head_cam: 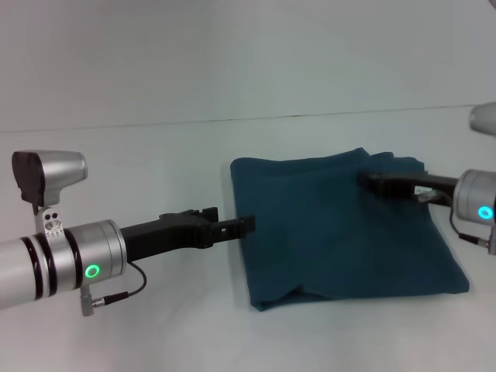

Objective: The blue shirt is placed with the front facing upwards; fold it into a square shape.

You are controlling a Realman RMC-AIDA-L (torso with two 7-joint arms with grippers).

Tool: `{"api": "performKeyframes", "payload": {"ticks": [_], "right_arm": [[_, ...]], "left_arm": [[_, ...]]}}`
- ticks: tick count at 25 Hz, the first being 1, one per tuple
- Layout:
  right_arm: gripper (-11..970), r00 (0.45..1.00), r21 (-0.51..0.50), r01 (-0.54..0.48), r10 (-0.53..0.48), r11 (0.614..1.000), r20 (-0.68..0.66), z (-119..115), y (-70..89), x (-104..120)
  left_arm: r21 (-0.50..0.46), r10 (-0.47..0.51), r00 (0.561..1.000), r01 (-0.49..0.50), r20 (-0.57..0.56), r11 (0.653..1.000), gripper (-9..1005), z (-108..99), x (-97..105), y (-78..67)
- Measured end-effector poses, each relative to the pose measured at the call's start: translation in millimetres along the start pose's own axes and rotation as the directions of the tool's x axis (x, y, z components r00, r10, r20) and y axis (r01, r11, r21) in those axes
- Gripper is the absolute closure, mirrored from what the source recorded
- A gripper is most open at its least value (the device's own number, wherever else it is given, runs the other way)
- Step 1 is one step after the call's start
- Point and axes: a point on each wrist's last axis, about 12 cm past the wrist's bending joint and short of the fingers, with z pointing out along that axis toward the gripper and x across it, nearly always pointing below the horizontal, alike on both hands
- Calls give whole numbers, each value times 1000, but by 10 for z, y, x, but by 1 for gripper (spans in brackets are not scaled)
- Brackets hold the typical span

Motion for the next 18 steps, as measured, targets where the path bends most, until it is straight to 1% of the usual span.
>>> {"api": "performKeyframes", "payload": {"ticks": [4,8,12,18], "right_arm": [[952,999,-36,-6,8,999,53,-109,-9,-104],[952,997,-20,-8,9,1000,70,-139,-38,-180],[952,998,30,-3,1,1000,68,-96,-69,-205],[951,1000,100,4,-6,995,25,51,-64,-93]], "left_arm": [[0,0,1000,0,0,1000,131,-2,-2,1],[5,0,1000,0,2,1000,132,3,-12,-7],[9,-2,1000,2,2,1000,133,9,-14,-13],[8,-13,1000,13,-1,1000,134,8,-4,-13]]}}
